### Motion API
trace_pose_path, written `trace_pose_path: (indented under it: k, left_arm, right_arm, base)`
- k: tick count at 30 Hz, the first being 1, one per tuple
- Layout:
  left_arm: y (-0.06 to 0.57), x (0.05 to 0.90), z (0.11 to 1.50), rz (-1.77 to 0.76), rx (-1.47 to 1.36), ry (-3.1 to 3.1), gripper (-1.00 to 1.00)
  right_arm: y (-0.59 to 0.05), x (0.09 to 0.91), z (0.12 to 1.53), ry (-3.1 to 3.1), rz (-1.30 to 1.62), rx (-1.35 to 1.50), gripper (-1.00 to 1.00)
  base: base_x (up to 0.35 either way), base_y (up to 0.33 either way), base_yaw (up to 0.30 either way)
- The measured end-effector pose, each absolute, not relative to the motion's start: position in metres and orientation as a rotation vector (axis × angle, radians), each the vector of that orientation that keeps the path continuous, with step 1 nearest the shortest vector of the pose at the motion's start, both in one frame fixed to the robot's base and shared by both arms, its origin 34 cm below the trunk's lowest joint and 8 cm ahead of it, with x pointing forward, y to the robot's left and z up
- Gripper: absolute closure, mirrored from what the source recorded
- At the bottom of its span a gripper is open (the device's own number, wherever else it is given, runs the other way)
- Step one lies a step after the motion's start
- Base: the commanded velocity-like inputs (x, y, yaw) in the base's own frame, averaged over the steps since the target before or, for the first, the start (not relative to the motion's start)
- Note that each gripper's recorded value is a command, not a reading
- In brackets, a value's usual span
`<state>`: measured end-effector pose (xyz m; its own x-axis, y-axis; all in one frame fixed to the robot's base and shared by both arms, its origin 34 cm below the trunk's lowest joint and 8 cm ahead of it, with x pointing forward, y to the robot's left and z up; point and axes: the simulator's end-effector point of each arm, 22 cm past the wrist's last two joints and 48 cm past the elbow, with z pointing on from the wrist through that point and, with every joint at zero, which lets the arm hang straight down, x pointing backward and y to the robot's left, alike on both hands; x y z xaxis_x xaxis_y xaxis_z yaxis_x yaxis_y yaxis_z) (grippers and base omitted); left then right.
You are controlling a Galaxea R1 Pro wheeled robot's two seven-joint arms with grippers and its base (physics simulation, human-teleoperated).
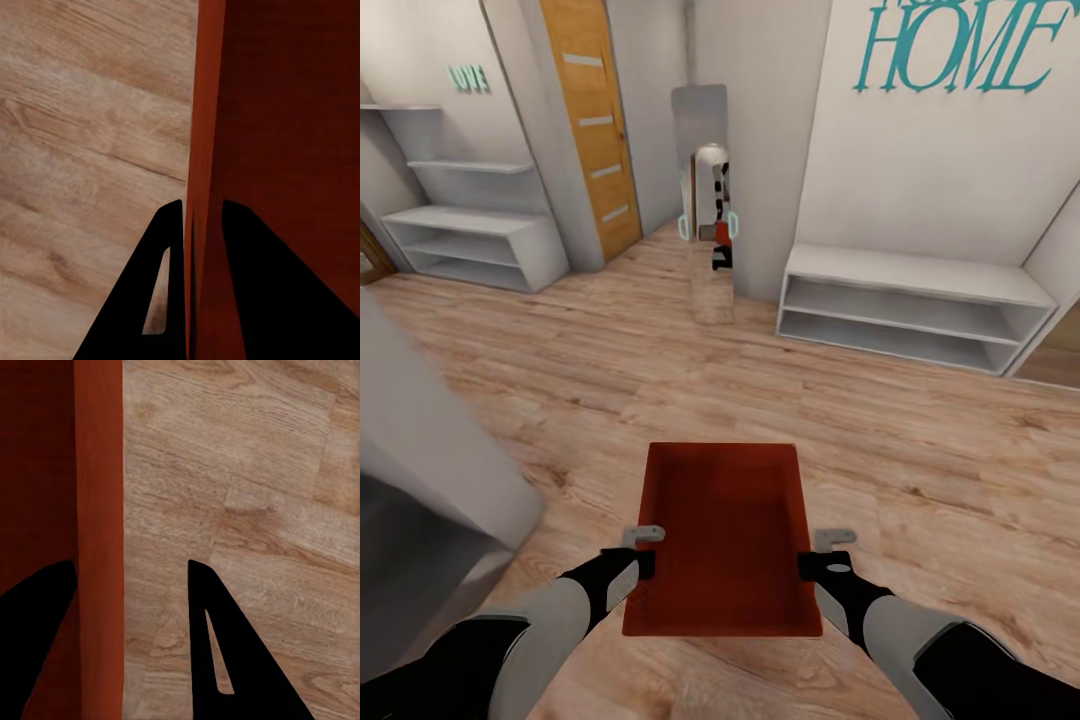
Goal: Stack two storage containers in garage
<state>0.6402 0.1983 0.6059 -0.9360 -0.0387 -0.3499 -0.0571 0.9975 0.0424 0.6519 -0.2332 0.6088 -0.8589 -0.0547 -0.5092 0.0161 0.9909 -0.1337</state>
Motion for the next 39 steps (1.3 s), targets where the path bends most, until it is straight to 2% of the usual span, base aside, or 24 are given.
trace_pose_path:
  k: [14,26,39]
  left_arm:
    - [0.1982,0.6404,0.606,0.073,-0.068,2.783,1.0]
    - [0.1985,0.6384,0.6029,0.074,-0.068,2.789,1.0]
    - [0.1984,0.6385,0.6027,0.075,-0.067,2.789,1.0]
  right_arm:
    - [-0.2322,0.6519,0.6088,2.598,-0.179,-0.028,1.0]
    - [-0.2334,0.65,0.6056,2.604,-0.181,-0.028,1.0]
    - [-0.2335,0.6497,0.6052,2.605,-0.181,-0.028,1.0]
  base:
    - [0.322,0.0,0.003]
    - [0.322,0.0,0.236]
    - [0.322,0.0,0.021]
